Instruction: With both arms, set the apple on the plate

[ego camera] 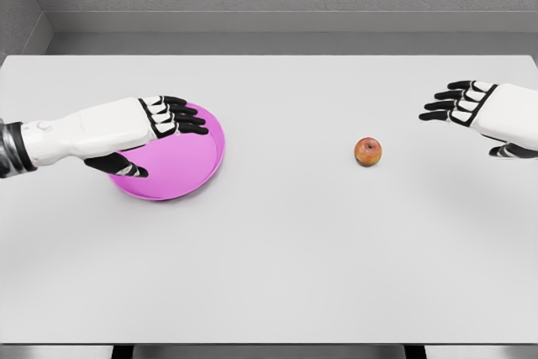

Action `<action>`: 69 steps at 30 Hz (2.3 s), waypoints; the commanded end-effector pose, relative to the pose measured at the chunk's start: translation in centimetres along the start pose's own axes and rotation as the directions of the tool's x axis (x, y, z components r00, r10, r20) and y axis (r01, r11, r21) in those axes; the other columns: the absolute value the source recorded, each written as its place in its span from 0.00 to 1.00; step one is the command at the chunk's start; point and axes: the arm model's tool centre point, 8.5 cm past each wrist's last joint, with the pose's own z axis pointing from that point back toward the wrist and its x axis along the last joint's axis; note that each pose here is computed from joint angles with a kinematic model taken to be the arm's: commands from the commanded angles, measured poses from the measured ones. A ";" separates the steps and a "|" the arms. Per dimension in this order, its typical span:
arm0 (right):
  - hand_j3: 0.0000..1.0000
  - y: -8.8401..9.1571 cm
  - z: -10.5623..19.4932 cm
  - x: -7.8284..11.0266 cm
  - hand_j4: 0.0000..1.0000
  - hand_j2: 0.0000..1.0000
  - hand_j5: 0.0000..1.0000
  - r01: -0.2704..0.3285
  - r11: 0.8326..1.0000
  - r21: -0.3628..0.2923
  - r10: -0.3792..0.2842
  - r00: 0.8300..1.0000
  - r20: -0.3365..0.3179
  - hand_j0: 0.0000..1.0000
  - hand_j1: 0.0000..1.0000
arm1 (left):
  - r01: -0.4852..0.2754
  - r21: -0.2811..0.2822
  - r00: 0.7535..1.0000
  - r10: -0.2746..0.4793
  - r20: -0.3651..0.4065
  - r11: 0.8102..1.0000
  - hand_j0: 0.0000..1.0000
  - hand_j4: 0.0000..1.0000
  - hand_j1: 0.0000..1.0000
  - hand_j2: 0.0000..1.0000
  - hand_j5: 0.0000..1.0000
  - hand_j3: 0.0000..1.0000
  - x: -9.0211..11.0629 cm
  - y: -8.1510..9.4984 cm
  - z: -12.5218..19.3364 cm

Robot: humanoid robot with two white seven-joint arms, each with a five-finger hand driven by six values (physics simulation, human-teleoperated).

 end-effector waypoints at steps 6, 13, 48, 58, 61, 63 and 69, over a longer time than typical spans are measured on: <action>1.00 -1.0 0.0 -0.2 1.00 1.00 1.00 -0.003 1.000 -0.030 0.002 1.000 -0.002 1.00 1.00 | -0.006 0.001 1.000 0.006 0.000 1.000 1.00 1.00 1.00 1.00 1.00 1.00 0.0 0.0 0.0; 1.00 -0.3 -1.5 -0.5 1.00 1.00 1.00 0.178 0.984 -0.015 -0.177 0.983 0.050 1.00 1.00 | -0.009 0.001 1.000 0.009 0.006 1.000 1.00 1.00 1.00 1.00 1.00 1.00 0.1 -0.1 -0.2; 1.00 3.4 -12.8 0.1 1.00 1.00 1.00 0.443 0.887 0.131 -0.461 0.869 0.178 1.00 1.00 | -0.006 -0.010 1.000 0.007 0.013 1.000 1.00 1.00 1.00 1.00 1.00 1.00 0.2 -0.2 -0.6; 1.00 5.2 -14.6 -0.8 1.00 1.00 1.00 0.448 0.879 0.163 -0.471 0.870 0.144 1.00 1.00 | -0.005 -0.021 1.000 0.006 0.018 1.000 1.00 1.00 1.00 1.00 1.00 1.00 0.3 -0.3 -0.8; 1.00 5.6 -15.0 -0.8 1.00 1.00 1.00 0.457 0.874 0.166 -0.480 0.865 0.145 1.00 1.00 | -0.005 -0.021 1.000 0.006 0.018 1.000 1.00 1.00 1.00 1.00 1.00 1.00 0.3 -0.3 -0.8; 1.00 5.9 -15.0 -0.9 1.00 1.00 1.00 0.462 0.871 0.170 -0.485 0.864 0.139 1.00 1.00 | -0.006 -0.020 1.000 0.006 0.019 1.000 1.00 1.00 1.00 1.00 1.00 1.00 0.3 -0.3 -0.8; 1.00 6.8 -14.9 -1.7 1.00 1.00 1.00 0.483 0.859 0.172 -0.504 0.857 0.111 1.00 1.00 | -0.005 -0.021 1.000 0.006 0.018 1.000 1.00 1.00 1.00 1.00 1.00 1.00 0.3 -0.3 -0.8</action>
